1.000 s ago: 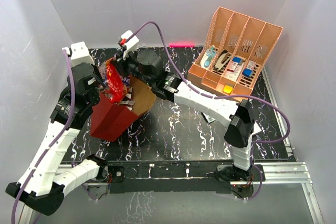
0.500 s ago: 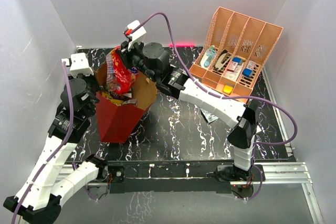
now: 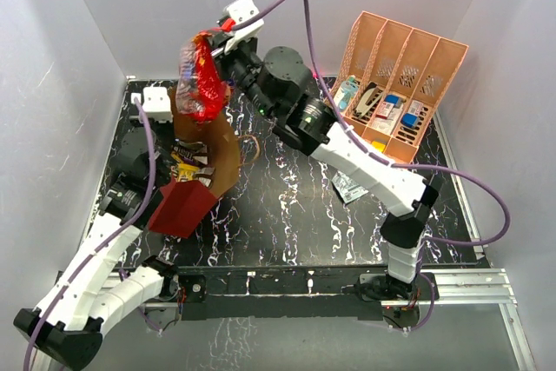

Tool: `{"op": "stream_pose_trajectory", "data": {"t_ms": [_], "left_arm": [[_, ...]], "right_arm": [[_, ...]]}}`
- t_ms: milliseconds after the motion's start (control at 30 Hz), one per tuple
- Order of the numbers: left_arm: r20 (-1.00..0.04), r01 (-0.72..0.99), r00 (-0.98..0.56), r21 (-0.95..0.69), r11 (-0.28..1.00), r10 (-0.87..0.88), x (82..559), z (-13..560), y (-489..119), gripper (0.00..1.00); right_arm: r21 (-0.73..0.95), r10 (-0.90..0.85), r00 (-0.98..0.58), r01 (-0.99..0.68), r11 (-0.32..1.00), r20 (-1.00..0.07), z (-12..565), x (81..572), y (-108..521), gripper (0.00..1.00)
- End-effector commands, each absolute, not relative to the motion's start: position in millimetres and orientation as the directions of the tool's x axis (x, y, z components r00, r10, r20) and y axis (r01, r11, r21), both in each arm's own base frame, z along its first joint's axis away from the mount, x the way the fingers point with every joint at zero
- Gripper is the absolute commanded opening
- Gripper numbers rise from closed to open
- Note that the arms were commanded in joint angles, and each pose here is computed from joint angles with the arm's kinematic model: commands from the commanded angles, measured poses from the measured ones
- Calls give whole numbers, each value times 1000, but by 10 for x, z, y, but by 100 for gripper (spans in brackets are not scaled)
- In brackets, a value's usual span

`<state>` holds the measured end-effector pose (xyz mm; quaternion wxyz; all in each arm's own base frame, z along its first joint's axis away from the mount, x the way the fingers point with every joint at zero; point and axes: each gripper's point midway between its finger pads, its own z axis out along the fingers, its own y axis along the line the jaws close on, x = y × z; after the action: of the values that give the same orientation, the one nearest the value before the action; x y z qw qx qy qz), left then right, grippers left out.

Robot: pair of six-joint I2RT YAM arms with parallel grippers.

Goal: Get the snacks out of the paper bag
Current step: Take out the snack from the paper bag, then place the snack at the center of the board.

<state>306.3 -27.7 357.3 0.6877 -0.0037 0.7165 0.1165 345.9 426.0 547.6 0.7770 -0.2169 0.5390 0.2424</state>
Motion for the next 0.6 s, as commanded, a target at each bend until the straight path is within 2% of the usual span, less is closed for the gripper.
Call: {"op": "stream_pose_trajectory", "data": {"t_ms": [0, 200, 400, 567], "left_arm": [[-956, -155, 102, 260, 953, 277, 3171, 3871, -336, 0], [-908, -201, 167, 350, 915, 384, 3317, 3920, -207, 0], [-859, -254, 214, 410, 876, 464, 3557, 4187, -155, 0], [-815, -170, 272, 482, 860, 511, 3687, 4404, -354, 0]], "right_arm": [[-2, 272, 541, -452, 892, -796, 6676, 3183, 3159, 8], [32, 242, 532, -372, 927, -812, 6560, 3464, 2629, 8], [35, 191, 464, -323, 946, -865, 6115, 3741, 2409, 8], [37, 155, 392, -291, 956, -907, 5637, 3940, 2323, 8]]}}
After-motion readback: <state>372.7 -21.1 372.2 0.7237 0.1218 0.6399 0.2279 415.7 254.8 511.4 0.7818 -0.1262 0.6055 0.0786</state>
